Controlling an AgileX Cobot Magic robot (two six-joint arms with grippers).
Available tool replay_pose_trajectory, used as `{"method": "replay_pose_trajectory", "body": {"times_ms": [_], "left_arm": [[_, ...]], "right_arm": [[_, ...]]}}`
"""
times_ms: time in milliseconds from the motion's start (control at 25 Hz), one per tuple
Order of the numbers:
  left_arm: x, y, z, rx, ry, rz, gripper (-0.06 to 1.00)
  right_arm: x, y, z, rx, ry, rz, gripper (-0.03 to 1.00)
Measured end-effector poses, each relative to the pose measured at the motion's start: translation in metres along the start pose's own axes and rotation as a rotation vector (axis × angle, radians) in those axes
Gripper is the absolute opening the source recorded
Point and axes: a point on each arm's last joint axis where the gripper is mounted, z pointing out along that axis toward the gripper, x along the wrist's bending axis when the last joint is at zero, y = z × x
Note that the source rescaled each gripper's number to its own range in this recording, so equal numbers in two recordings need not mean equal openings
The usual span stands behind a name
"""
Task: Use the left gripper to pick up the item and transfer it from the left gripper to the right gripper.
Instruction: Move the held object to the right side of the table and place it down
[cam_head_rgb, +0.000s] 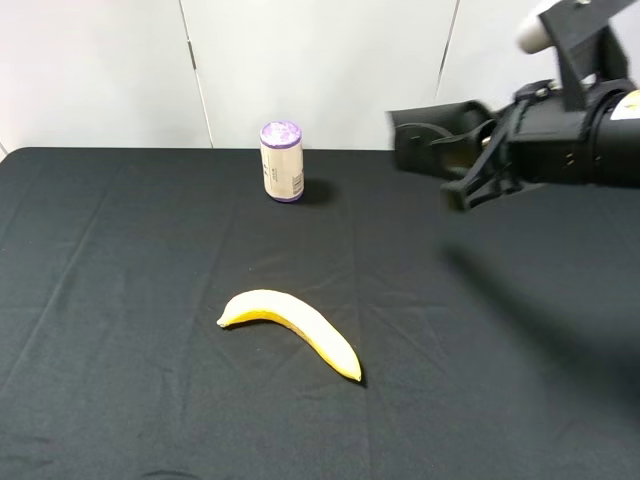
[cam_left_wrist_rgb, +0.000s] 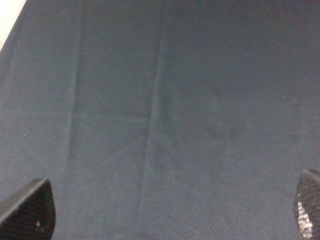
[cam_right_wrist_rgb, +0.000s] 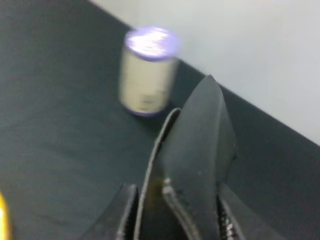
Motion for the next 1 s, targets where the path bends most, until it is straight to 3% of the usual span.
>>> {"method": "replay_pose_trajectory", "body": {"times_ms": [160,320,600,1000], "left_arm": [[0.000,0.000,0.000,0.000,0.000,0.000,0.93],[0.000,0.000,0.000,0.000,0.000,0.000,0.93],[0.000,0.000,0.000,-0.001,0.000,0.000,0.93],[0.000,0.000,0.000,-0.001,0.000,0.000,0.93]], "right_arm": [[-0.032,-0.017,0.009,0.079,-0.116,0.068,0.00],[-0.053,-0.042,0.027,0.196,-0.170,0.125,0.00],[-0.055,-0.070,0.052,0.327,-0.147,0.160,0.00],[-0.056,-0.073,0.055,0.340,-0.147,0.172,0.00]]}}
